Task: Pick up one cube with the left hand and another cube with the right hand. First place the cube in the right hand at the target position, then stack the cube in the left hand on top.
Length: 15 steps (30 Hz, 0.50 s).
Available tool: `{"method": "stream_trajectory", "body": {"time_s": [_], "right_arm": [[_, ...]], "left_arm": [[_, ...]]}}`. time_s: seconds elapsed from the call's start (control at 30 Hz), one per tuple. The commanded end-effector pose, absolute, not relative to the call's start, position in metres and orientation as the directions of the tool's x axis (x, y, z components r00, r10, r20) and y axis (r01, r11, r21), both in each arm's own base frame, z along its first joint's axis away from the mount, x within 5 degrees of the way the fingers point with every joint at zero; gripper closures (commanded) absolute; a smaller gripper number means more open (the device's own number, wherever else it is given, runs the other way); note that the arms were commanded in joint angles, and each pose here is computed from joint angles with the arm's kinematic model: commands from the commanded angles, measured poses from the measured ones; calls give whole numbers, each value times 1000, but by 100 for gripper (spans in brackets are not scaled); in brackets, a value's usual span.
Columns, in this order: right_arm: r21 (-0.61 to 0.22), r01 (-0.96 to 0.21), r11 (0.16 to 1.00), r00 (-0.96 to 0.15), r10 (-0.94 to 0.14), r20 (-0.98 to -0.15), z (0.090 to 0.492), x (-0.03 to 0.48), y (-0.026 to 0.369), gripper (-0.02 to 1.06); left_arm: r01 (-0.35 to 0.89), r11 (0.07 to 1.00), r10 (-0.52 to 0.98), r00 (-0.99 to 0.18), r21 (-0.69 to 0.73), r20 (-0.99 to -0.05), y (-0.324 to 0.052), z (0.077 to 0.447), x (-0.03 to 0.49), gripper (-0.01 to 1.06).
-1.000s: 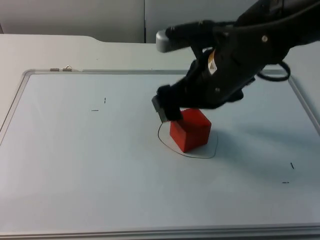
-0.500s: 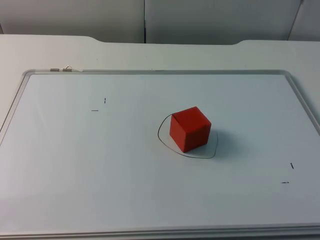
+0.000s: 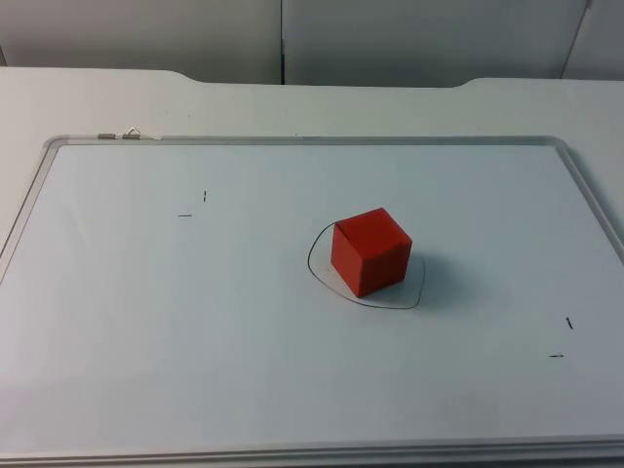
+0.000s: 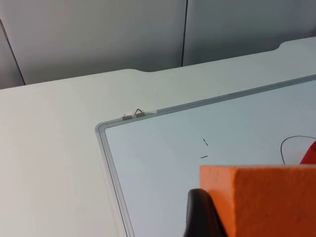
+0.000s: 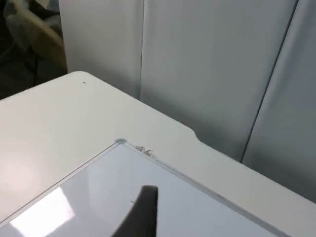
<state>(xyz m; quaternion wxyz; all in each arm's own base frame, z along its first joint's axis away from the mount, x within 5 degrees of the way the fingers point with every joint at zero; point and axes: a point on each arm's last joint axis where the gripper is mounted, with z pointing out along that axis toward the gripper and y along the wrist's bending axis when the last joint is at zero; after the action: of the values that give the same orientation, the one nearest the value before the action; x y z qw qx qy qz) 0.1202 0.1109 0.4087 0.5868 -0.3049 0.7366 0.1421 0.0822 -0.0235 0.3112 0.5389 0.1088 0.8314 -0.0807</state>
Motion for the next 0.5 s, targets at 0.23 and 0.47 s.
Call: {"method": "stream_trajectory", "body": {"time_s": [0.23,0.47], "right_arm": [[-153,-601,785,-47,-225,-973,397,86,69,15],[-167,-599,783,-25,-227,-974,399,83,65,15]], "left_arm": [[278,961,103,-389,-10,-916,-24,311,81,104],[338,941,161,-354,35,-921,-27,312,80,104]]}}
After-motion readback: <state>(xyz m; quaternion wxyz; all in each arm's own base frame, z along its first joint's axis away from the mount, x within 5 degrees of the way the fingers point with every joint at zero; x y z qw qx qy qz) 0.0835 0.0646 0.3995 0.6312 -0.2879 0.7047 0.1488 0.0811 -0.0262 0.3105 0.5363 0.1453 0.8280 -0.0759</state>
